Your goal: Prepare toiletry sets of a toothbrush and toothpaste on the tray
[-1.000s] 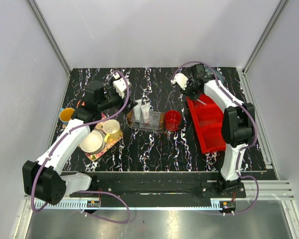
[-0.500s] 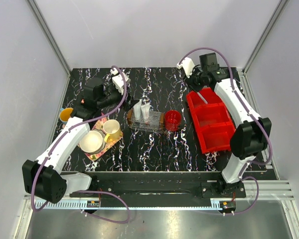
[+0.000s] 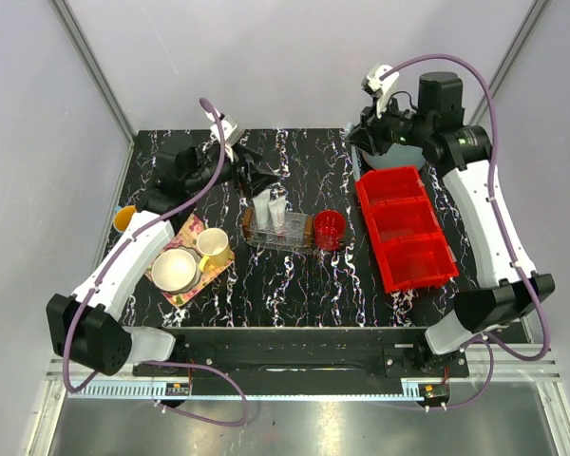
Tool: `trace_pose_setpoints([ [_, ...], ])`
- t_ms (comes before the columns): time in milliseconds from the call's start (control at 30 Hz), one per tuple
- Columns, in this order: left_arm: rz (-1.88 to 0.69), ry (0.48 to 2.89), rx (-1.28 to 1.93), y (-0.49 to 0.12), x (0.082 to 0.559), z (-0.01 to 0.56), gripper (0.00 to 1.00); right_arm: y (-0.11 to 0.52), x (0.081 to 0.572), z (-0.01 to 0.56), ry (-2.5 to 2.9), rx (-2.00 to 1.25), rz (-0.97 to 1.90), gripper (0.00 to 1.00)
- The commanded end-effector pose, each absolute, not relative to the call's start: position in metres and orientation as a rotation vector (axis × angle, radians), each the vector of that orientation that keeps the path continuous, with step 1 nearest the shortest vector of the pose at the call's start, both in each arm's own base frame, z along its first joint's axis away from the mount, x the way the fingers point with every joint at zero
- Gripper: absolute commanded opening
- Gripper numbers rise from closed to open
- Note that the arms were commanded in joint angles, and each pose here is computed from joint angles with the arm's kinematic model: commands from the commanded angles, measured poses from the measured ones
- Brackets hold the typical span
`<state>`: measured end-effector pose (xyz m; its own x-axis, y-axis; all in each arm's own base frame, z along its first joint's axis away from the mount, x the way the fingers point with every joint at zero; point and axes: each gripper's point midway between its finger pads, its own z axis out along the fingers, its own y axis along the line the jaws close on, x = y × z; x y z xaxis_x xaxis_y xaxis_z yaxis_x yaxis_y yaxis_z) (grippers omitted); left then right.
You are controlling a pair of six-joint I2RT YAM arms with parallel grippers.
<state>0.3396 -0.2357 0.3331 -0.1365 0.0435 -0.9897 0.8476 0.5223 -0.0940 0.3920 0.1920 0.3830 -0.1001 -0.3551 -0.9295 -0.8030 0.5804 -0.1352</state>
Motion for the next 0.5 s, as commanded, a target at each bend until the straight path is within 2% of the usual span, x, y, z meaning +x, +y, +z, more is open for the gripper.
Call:
trace_pose_setpoints([
  [0, -1.031, 1.4, 0.808, -0.26, 0.322, 0.39, 0.78, 0.219, 0.339, 0.436, 1.537, -0.986, 0.797, 0.26],
  [200, -1.09, 1.338, 0.879, -0.29, 0.308, 0.412, 0.78, 0.233, 0.31, 0.451, 1.47, -1.005, 0.984, 0.25],
  [467, -1.174, 1.319, 0.921, -0.317, 0.3, 0.423, 0.78, 0.247, 0.293, 0.444, 1.457, -1.023, 1.117, 0.25],
])
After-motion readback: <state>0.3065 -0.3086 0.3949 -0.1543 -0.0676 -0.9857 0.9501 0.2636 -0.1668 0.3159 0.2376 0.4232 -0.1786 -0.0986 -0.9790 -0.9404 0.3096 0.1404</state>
